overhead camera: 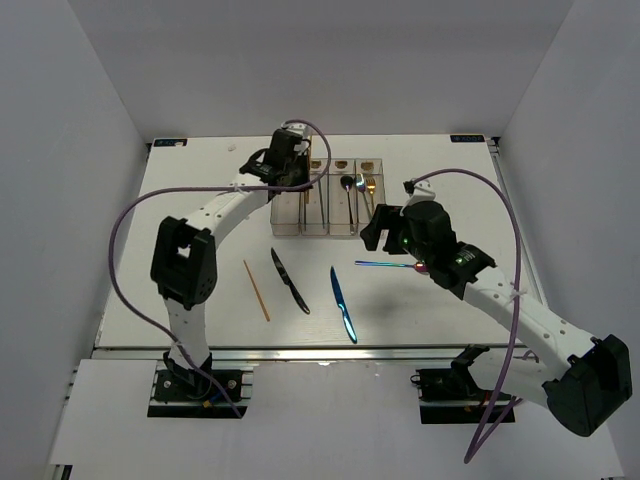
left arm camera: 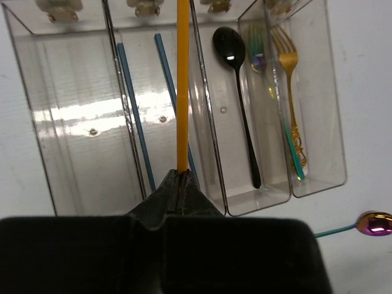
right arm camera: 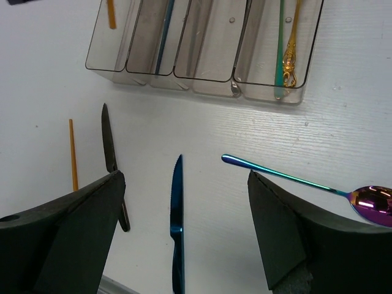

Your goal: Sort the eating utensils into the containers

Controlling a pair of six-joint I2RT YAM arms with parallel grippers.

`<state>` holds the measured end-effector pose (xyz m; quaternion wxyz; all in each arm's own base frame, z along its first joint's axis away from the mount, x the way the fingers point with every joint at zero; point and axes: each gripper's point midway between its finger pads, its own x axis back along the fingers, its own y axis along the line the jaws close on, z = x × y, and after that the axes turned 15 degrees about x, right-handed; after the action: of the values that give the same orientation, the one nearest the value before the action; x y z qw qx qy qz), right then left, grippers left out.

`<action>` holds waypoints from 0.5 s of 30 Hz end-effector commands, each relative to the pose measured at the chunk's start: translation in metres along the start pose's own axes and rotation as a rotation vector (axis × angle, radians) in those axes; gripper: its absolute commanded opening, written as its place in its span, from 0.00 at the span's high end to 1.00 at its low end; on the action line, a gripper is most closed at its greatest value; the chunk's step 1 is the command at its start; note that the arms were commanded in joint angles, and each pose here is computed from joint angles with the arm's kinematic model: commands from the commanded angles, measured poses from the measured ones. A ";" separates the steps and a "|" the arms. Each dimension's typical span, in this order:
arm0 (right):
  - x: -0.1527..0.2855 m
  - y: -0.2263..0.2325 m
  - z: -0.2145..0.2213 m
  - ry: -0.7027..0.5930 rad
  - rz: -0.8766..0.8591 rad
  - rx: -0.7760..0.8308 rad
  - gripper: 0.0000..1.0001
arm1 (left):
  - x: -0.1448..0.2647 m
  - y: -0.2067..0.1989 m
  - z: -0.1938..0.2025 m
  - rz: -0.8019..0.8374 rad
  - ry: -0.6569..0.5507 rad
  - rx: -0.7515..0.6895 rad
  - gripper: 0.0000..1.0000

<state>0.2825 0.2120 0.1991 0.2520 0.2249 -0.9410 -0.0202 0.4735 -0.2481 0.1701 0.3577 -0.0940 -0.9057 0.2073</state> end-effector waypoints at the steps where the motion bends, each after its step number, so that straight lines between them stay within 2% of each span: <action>1: 0.006 -0.009 -0.001 -0.017 0.028 0.011 0.14 | -0.011 -0.011 0.001 0.009 0.018 -0.049 1.00; 8: 0.005 -0.013 0.002 -0.007 0.034 0.022 0.14 | -0.050 -0.007 0.042 -0.020 0.107 -0.100 1.00; 12: 0.006 -0.015 0.002 -0.008 0.040 0.023 0.14 | -0.057 0.001 0.053 -0.052 0.132 -0.084 0.83; 15: 0.006 -0.014 0.002 -0.007 0.039 0.026 0.14 | -0.047 -0.003 0.042 -0.049 0.087 -0.061 0.66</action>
<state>0.2797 0.2001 0.1889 0.2651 0.2138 -0.9402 -0.0070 0.4687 -0.2771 0.0678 0.4474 -0.0882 -0.8785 0.1424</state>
